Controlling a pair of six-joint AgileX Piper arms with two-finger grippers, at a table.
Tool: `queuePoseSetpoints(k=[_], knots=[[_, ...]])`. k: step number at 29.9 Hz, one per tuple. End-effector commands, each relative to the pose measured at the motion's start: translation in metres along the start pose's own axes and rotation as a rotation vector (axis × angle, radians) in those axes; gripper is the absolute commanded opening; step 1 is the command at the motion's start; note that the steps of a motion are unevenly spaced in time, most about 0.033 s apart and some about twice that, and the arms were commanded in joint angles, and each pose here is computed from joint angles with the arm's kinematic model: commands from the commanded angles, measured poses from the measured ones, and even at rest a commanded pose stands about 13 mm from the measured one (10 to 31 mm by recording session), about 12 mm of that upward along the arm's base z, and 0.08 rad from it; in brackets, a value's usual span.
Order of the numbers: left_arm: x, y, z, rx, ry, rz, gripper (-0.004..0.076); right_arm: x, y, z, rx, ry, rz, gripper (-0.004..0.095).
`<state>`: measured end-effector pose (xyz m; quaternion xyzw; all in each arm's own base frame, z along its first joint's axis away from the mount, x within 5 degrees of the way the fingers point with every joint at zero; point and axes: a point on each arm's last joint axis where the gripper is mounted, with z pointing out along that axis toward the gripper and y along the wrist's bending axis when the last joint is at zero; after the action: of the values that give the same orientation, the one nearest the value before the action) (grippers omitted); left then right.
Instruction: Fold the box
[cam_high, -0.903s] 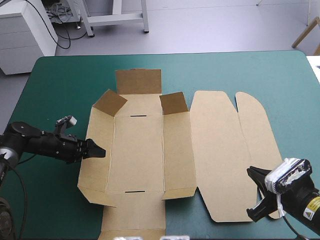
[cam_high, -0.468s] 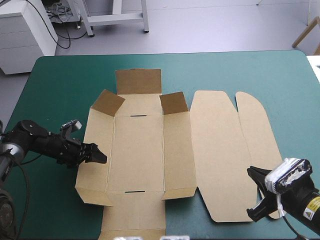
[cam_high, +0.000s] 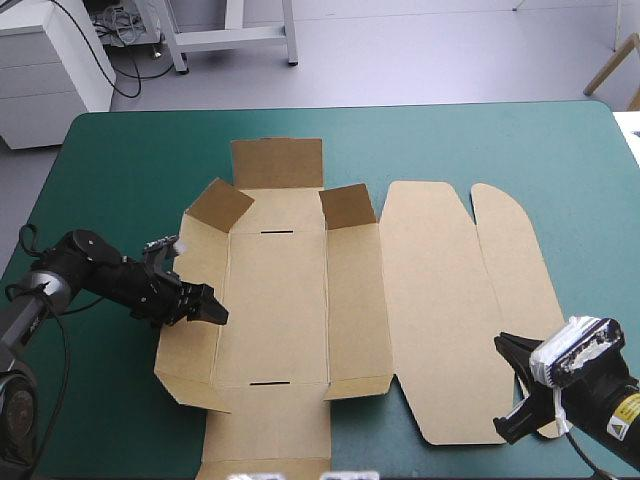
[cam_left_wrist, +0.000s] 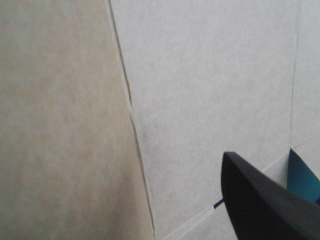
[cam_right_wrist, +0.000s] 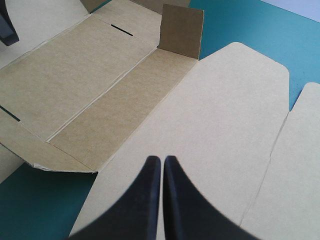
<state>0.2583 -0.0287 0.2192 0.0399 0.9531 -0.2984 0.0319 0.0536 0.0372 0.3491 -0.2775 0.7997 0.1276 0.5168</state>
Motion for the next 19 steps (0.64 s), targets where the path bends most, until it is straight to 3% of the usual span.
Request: queuePoseSetpoints(k=[1, 8, 16, 19], knots=[[-0.0121, -0.0189, -0.0203, 0.031, -0.089, 0.035, 0.0442, -0.0124, -0.0021, -0.0044, 0.022, -0.082, -0.004, 0.0], [-0.0168, -0.0254, -0.0258, 0.061, -0.109, 0.024, 0.0244, -0.0122, -0.0022, -0.0044, 0.023, -0.08, -0.005, 0.0], [-0.0117, -0.0254, -0.0254, 0.061, -0.052, 0.034, 0.0232, -0.0122, -0.0023, -0.0044, 0.025, -0.08, -0.007, 0.0], [-0.0103, -0.0228, -0.0252, 0.032, -0.037, 0.043, 0.0134, -0.0122, -0.0023, -0.0044, 0.025, -0.08, -0.007, 0.0]])
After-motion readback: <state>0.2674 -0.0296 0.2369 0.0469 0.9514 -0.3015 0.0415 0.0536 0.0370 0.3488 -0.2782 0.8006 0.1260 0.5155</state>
